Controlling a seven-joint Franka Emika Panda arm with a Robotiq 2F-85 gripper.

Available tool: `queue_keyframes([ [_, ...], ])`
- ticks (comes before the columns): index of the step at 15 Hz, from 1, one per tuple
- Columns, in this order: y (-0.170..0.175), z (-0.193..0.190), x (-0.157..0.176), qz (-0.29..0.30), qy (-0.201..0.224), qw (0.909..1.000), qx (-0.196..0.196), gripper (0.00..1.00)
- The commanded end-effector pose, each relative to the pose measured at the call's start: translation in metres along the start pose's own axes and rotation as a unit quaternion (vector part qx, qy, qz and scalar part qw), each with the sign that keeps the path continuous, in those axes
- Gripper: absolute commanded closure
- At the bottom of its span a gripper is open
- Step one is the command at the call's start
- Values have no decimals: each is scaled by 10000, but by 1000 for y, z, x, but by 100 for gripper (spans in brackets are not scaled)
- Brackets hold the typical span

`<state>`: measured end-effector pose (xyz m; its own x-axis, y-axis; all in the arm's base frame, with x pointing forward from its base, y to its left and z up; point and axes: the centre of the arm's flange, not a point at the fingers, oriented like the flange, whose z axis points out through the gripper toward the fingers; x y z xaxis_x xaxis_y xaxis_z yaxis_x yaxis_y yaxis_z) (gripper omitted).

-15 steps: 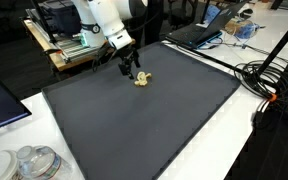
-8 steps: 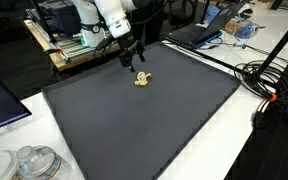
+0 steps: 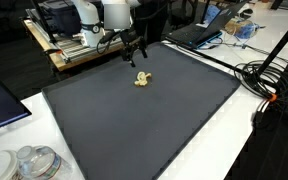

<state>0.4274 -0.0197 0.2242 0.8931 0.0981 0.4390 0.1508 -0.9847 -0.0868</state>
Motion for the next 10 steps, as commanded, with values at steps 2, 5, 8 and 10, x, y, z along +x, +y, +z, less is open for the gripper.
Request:
queue_keyframes([
  [2, -37, 2, -16, 521, 205, 9983, -154, 0],
  [5, -56, 3, -15, 953, 136, 9936, -586, 0],
  [8, -73, 2, -13, 1301, 43, 9855, -1085, 0],
  [10, -86, 1, -8, 1442, 130, 9806, -1322, 0],
])
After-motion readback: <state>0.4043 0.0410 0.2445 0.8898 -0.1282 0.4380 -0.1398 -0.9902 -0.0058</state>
